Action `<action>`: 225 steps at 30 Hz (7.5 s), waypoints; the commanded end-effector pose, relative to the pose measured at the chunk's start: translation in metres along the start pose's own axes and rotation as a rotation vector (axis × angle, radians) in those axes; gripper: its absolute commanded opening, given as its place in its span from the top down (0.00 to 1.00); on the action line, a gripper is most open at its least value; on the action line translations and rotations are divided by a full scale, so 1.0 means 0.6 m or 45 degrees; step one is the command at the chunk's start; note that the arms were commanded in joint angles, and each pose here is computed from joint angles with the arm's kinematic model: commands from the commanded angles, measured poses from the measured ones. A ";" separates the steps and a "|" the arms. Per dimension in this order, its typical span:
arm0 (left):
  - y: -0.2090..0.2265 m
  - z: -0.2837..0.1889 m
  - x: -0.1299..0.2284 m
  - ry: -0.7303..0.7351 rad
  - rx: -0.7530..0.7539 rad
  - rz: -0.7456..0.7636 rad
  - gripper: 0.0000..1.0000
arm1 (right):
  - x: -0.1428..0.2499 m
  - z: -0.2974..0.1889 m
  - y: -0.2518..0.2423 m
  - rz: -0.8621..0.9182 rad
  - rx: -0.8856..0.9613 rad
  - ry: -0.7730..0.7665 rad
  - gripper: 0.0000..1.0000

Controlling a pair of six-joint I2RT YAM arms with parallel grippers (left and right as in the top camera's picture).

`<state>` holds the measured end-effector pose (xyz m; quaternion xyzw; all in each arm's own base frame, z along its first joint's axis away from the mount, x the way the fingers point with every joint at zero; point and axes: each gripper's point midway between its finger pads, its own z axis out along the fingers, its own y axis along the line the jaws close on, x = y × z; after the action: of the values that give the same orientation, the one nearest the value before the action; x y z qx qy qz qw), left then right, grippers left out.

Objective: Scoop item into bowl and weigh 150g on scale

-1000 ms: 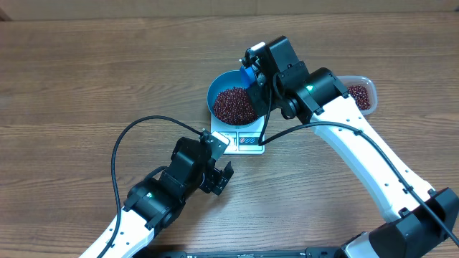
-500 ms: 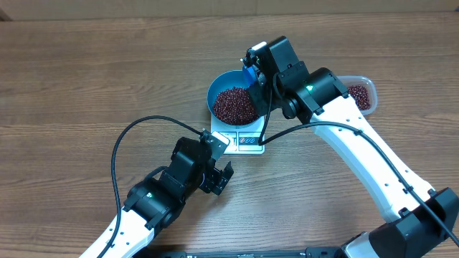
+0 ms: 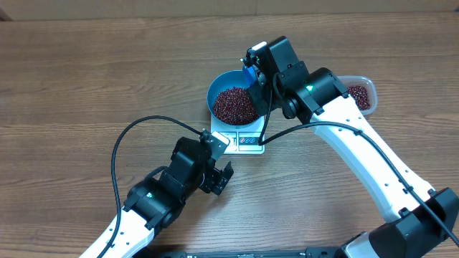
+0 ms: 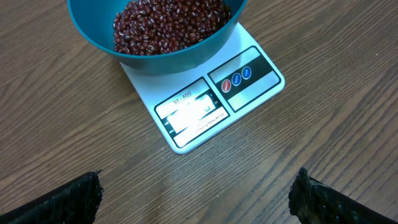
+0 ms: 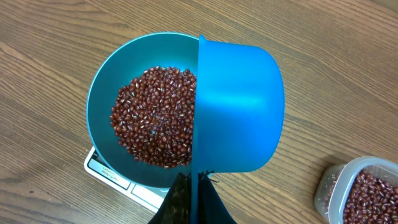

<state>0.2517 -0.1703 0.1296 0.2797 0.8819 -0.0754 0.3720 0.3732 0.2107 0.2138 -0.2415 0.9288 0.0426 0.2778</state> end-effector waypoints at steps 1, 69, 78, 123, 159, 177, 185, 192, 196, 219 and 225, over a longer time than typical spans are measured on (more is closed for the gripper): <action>0.004 0.004 0.007 0.014 -0.015 -0.006 0.00 | -0.020 -0.025 -0.006 0.004 0.014 -0.062 0.96; 0.004 0.004 0.007 0.015 -0.015 -0.006 0.00 | -0.020 -0.025 0.008 -0.030 -0.029 -0.063 0.96; 0.004 0.004 0.007 0.014 -0.015 -0.006 0.01 | -0.020 -0.025 0.005 -0.029 -0.015 -0.063 0.96; 0.004 0.004 0.007 0.015 -0.015 -0.006 0.00 | -0.015 -0.025 0.024 0.012 -0.114 -0.046 0.96; 0.004 0.004 0.007 0.015 -0.015 -0.006 0.01 | -0.013 -0.025 0.034 0.069 -0.162 -0.035 0.96; 0.004 0.004 0.007 0.015 -0.015 -0.006 0.00 | -0.014 -0.026 0.040 0.073 -0.189 -0.039 0.96; 0.004 0.004 0.007 0.014 -0.015 -0.006 0.00 | -0.016 -0.032 0.056 0.429 -0.347 0.007 0.96; 0.004 0.004 0.007 0.014 -0.015 -0.006 0.00 | -0.078 -0.091 -0.004 0.837 -0.891 -0.082 0.96; 0.004 0.004 0.007 0.014 -0.015 -0.006 0.00 | -0.063 -0.103 -0.118 0.990 -0.829 -0.156 0.96; 0.004 0.004 0.007 0.014 -0.015 -0.006 0.00 | 0.165 -0.108 -0.432 0.849 0.260 0.035 0.96; 0.004 0.004 0.007 0.015 -0.015 -0.006 0.01 | 0.166 -0.101 -0.410 0.726 0.421 0.146 0.96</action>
<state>0.2516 -0.1702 0.1291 0.2799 0.8823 -0.0750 0.3710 0.3879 -0.0644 0.2018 0.1039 0.9711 0.0283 0.2130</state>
